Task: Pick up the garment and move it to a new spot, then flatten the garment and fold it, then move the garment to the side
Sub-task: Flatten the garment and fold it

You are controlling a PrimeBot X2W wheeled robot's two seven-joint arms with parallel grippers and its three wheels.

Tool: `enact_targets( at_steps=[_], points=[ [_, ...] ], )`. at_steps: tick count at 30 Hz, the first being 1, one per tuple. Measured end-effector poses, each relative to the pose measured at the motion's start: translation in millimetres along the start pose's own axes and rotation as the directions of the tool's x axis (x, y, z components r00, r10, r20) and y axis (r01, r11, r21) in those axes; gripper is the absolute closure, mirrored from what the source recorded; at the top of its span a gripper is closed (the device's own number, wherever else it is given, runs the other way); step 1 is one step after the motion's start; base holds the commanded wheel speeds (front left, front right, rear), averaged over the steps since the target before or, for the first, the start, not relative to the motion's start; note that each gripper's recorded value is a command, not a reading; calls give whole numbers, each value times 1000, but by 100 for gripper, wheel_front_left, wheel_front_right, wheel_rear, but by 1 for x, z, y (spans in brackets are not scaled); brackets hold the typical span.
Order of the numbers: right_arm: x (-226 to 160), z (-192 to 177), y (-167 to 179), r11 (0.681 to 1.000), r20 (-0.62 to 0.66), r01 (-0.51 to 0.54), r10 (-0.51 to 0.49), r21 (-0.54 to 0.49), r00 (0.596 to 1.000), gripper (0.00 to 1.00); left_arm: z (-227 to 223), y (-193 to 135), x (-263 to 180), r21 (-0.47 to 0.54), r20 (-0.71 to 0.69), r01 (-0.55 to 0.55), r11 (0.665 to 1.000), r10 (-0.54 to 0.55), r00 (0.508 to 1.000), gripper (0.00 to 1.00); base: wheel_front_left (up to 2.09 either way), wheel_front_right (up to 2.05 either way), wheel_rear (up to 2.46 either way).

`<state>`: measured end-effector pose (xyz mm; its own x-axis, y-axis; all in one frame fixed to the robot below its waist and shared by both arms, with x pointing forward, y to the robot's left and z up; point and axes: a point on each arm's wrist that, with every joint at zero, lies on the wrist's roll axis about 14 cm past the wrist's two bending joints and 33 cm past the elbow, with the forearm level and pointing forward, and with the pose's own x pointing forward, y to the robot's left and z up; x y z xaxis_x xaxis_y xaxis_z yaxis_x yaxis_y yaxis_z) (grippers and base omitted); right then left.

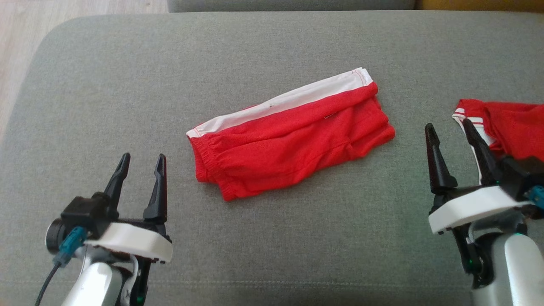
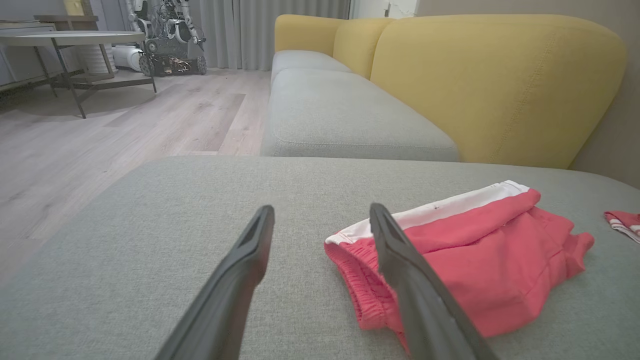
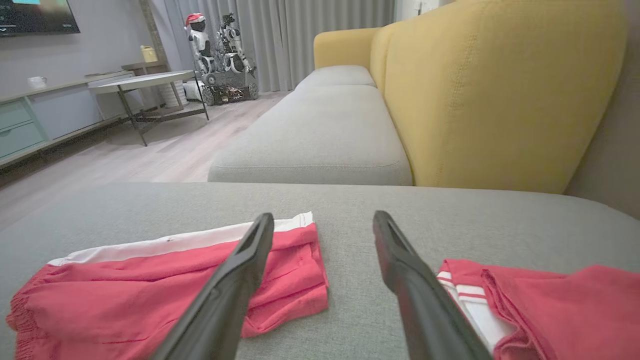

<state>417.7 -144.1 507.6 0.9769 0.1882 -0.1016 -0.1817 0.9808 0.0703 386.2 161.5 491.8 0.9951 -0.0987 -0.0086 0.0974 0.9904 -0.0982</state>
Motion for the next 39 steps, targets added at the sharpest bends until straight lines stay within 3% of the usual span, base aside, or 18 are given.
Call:
enact_targets(
  at_steps=[22,25,29,34,39],
  points=[
    [6,-13,-2,1000,-53,11,-10,19,999,0,-5,2,2,3,-24,-3,1000,3,1000,0,0,0,0],
    [19,-24,-2,1000,-92,8,-6,27,996,0,-8,3,6,2,-34,-2,1000,2,999,0,0,0,0],
    [67,-27,3,999,-112,-26,31,42,993,0,-8,1,22,2,-27,23,1000,-23,999,0,0,0,0],
    [104,-63,13,997,-231,-59,69,49,971,0,-11,2,34,-10,-19,22,1000,-22,1000,0,0,0,0],
    [108,-124,17,997,-401,-55,74,59,913,0,-22,13,34,-15,-47,-13,1000,12,999,0,0,0,0]
  ],
)
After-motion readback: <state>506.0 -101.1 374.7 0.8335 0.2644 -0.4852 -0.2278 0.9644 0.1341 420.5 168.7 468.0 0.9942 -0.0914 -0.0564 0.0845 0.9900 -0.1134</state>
